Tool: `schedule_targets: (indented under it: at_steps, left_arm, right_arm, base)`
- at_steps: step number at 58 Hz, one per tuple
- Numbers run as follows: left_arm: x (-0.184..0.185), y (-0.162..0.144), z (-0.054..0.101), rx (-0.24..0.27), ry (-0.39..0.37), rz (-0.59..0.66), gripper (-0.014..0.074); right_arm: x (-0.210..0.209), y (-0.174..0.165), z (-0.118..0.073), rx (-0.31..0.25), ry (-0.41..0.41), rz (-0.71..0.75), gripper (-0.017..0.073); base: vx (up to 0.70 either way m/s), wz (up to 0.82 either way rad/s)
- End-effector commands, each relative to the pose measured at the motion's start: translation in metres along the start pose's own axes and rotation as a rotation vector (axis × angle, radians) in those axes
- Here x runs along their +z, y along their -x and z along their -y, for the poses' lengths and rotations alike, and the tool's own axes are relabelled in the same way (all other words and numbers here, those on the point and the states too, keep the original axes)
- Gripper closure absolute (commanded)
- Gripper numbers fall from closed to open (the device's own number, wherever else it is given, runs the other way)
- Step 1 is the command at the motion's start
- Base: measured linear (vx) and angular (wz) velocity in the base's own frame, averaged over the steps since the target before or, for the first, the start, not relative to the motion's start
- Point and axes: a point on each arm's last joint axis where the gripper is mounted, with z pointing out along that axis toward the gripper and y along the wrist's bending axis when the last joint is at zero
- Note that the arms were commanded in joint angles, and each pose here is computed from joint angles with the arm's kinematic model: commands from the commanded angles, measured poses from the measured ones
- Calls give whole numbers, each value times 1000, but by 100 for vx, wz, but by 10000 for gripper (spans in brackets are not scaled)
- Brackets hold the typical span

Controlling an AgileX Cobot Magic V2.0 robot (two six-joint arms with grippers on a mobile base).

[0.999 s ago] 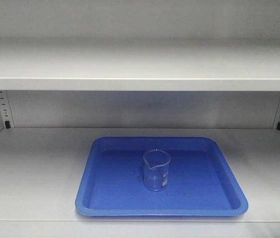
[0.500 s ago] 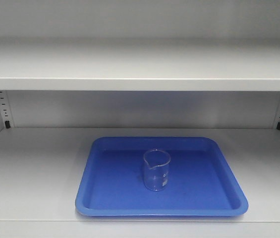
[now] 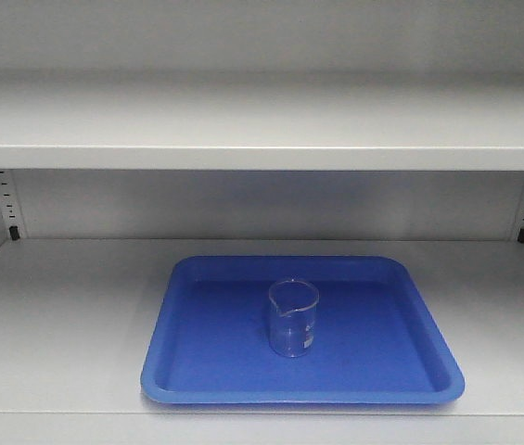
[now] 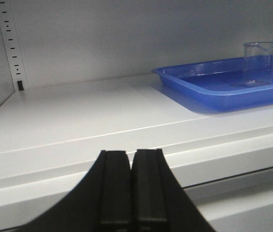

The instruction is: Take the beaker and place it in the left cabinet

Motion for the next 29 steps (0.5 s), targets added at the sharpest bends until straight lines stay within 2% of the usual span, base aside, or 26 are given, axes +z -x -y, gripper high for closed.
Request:
schedule_targets:
  at_steps: [1, 6, 29]
  left_arm:
    - [-1, 3, 0, -11, 5, 85, 592]
    - [-1, 3, 0, -11, 5, 85, 592]
    - [-1, 3, 0, -11, 5, 86, 592]
  right_arm:
    - [-5, 7, 2, 10, -42, 175, 565]
    - [-8, 6, 4, 11, -77, 177, 565]
    - [-8, 6, 4, 4, -80, 177, 565]
  base:
    - [0, 0]
    - [0, 0]
    - [0, 0]
